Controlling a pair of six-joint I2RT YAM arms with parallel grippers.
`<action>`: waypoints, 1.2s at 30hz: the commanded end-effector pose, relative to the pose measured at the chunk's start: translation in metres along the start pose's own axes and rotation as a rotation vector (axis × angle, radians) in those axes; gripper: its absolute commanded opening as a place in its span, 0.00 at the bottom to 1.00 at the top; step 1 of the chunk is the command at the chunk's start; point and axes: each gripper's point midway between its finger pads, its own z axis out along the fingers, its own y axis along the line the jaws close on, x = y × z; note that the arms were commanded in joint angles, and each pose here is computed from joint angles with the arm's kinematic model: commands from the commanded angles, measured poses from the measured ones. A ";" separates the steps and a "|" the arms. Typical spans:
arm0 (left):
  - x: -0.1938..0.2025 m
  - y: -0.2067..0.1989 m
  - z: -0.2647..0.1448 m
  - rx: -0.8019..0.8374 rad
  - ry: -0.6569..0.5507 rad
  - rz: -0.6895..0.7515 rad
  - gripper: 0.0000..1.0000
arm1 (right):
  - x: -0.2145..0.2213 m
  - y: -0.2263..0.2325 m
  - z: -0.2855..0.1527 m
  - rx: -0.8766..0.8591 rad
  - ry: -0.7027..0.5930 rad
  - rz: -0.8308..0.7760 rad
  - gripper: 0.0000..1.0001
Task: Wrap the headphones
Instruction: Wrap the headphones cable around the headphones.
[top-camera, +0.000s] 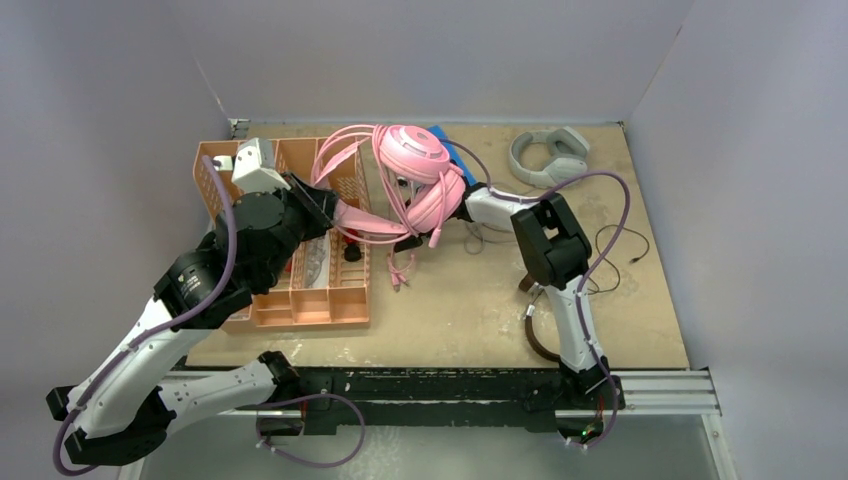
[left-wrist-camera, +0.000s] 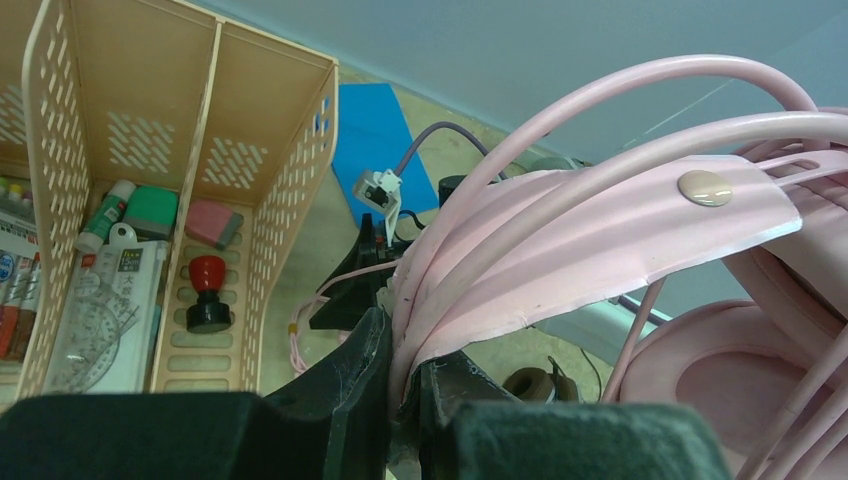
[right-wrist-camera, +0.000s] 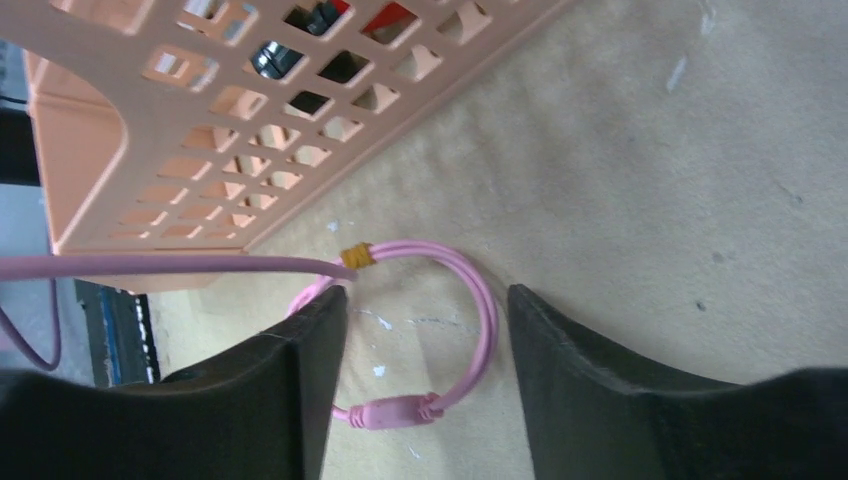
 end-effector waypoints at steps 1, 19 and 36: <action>-0.042 -0.031 -0.011 0.128 -0.118 -0.163 0.00 | 0.011 -0.012 -0.006 0.082 0.063 0.010 0.57; -0.046 -0.035 -0.012 0.137 -0.122 -0.167 0.00 | 0.007 -0.022 0.005 0.248 0.033 -0.087 0.52; -0.052 -0.036 -0.015 0.139 -0.132 -0.166 0.00 | 0.032 -0.033 0.027 0.432 0.163 -0.242 0.28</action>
